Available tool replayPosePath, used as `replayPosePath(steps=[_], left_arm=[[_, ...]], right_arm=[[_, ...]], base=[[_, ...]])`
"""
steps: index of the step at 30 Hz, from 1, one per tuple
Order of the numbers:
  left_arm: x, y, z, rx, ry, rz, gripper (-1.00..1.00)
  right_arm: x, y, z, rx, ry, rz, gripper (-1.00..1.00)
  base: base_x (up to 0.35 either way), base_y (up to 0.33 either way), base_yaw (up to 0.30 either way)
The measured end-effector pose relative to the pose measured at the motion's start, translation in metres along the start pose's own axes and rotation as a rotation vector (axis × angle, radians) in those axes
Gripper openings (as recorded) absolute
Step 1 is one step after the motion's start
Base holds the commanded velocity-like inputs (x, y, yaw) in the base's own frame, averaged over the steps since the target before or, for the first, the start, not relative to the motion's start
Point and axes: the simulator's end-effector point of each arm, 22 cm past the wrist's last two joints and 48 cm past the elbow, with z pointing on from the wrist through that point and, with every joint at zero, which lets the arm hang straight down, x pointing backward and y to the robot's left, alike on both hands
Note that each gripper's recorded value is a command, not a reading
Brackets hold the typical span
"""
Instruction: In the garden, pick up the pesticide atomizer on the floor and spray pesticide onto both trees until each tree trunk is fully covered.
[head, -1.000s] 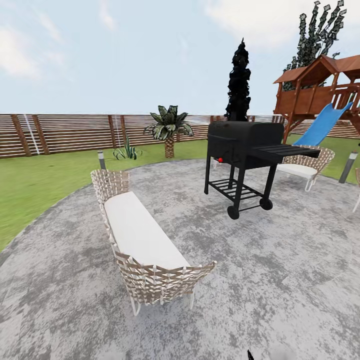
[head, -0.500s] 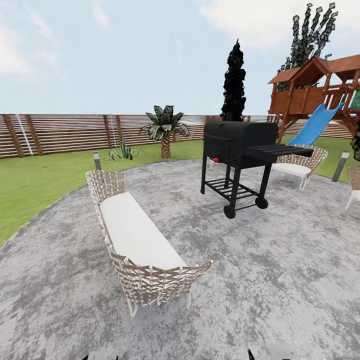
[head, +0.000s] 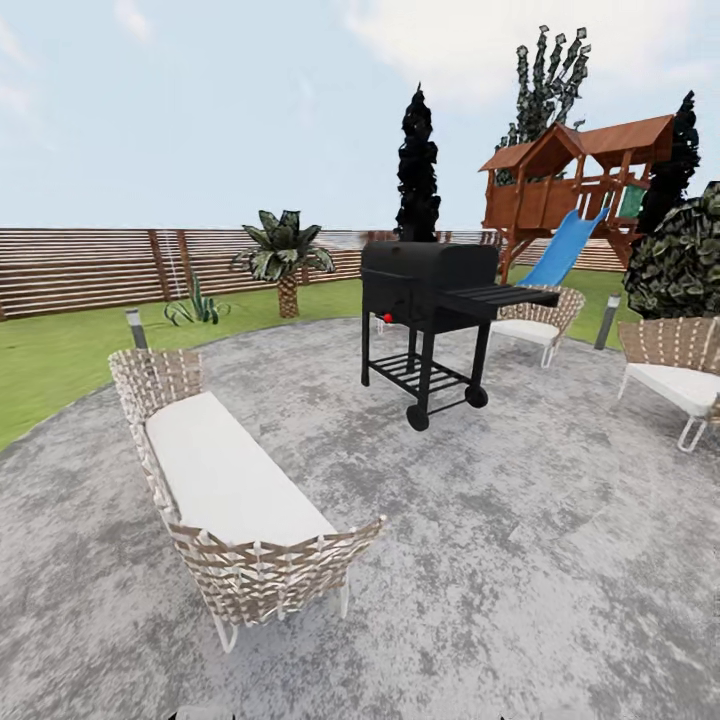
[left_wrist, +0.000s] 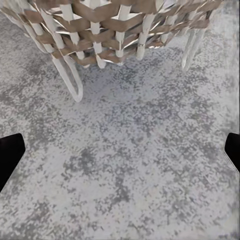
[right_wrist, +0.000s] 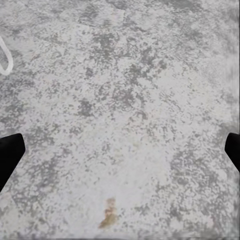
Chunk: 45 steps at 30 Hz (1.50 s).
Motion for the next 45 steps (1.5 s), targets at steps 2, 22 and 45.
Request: replayPosePath(steps=[2, 22, 45], left_arm=[[0.0005, -0.0003, -0.0001, 0.000, 0.001, 0.000, 1.00], [0.0006, -0.0018, -0.0001, 0.003, 0.001, 0.004, 1.00], [0.0017, 0.0027, 0.0000, -0.011, 0.005, 0.000, 1.00]], right_arm=[[0.0003, 0.0004, 0.0000, 0.000, 0.001, 0.001, 1.00], [0.0023, 0.0001, -0.0002, 0.002, 0.005, 0.002, 1.00], [0.0030, -0.0002, -0.0002, 0.004, 0.006, 0.002, 1.00]], base=[[0.000, 0.000, -0.300], [0.000, -0.138, -0.300], [0.000, -0.001, -0.300]])
